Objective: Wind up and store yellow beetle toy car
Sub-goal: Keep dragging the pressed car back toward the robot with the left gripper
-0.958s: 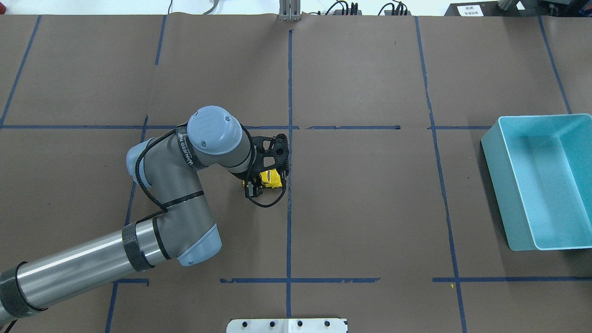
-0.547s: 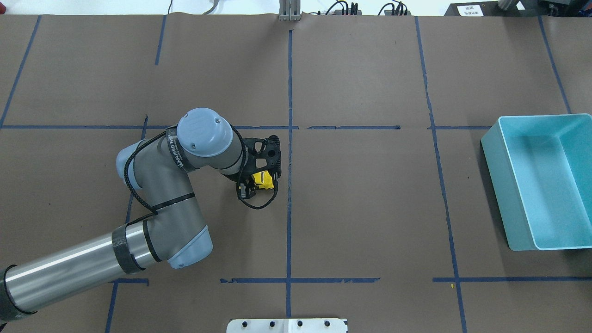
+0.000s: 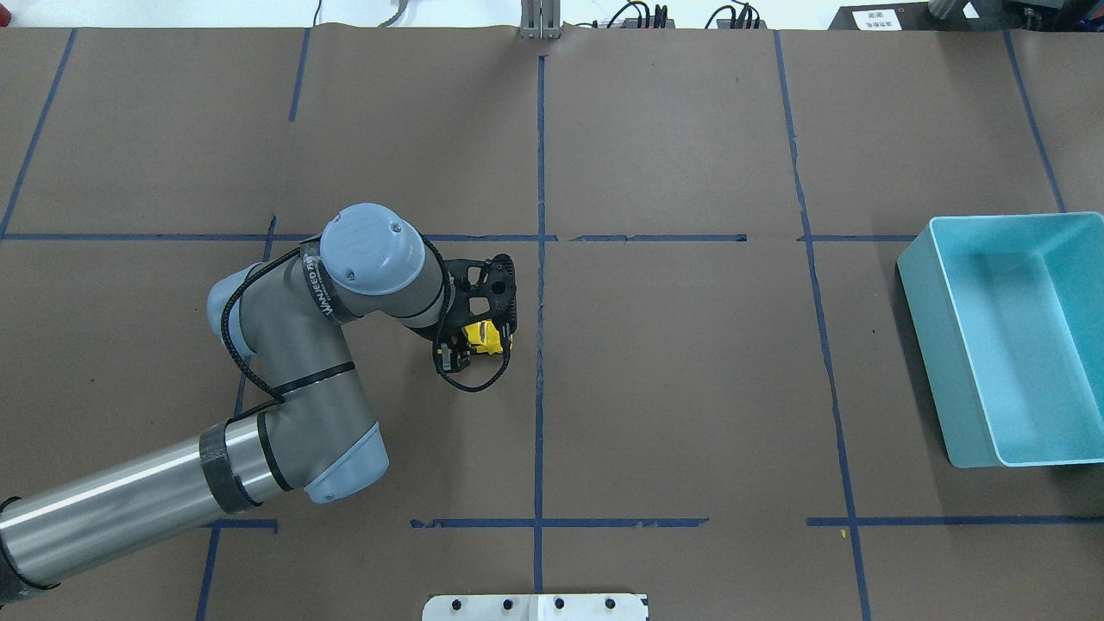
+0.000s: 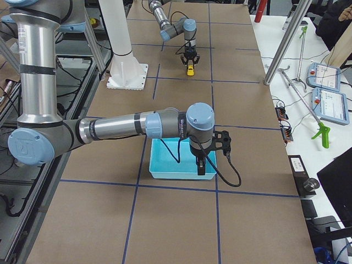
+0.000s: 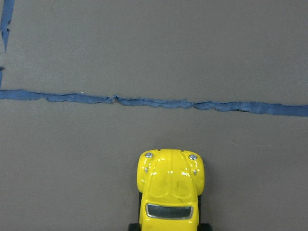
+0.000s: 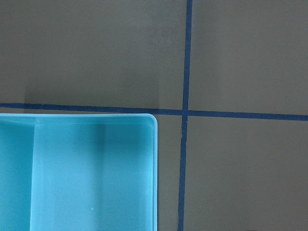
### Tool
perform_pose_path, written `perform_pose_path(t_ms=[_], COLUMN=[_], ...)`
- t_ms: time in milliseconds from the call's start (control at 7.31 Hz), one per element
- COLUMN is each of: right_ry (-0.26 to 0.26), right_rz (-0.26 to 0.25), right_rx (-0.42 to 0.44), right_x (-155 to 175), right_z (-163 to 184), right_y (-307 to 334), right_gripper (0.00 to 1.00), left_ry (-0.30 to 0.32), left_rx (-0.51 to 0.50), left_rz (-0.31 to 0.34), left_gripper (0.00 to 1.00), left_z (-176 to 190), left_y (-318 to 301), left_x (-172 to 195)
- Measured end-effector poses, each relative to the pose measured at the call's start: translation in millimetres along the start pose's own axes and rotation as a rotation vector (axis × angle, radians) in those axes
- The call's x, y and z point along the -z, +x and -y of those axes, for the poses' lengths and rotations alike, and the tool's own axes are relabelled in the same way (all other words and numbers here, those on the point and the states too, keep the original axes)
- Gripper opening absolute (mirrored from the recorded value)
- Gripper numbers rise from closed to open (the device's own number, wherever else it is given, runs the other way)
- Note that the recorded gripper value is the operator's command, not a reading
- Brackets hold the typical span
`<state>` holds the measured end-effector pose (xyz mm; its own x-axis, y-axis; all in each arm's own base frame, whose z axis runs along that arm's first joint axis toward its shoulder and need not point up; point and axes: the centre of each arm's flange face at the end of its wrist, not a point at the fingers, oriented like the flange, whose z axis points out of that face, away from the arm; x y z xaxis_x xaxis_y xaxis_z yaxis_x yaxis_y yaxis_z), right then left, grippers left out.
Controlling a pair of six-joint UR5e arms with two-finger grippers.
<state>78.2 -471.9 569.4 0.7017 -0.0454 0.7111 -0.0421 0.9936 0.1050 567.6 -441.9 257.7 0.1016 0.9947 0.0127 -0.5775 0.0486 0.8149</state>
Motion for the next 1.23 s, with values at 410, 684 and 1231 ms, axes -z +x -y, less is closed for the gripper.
perform_pose_path(t_ms=[410, 684, 1231], right_ry=[-0.007, -0.010, -0.014], right_rz=[0.001, 0.002, 0.006], right_rx=[0.006, 0.008, 0.010], right_x=[-3.6, -5.0, -6.7], right_z=[0.5, 0.7, 0.9], right_y=[-3.1, -4.5, -5.7], right_gripper=[1.00, 1.00, 1.00], left_ry=[0.000, 0.000, -0.005], left_rx=[0.000, 0.001, 0.008], left_rz=[0.000, 0.000, 0.001], left_gripper=[0.10, 0.10, 0.10], left_z=[-0.7, -1.2, -9.6], left_y=[0.2, -0.5, -3.4], left_x=[0.0, 0.2, 1.9])
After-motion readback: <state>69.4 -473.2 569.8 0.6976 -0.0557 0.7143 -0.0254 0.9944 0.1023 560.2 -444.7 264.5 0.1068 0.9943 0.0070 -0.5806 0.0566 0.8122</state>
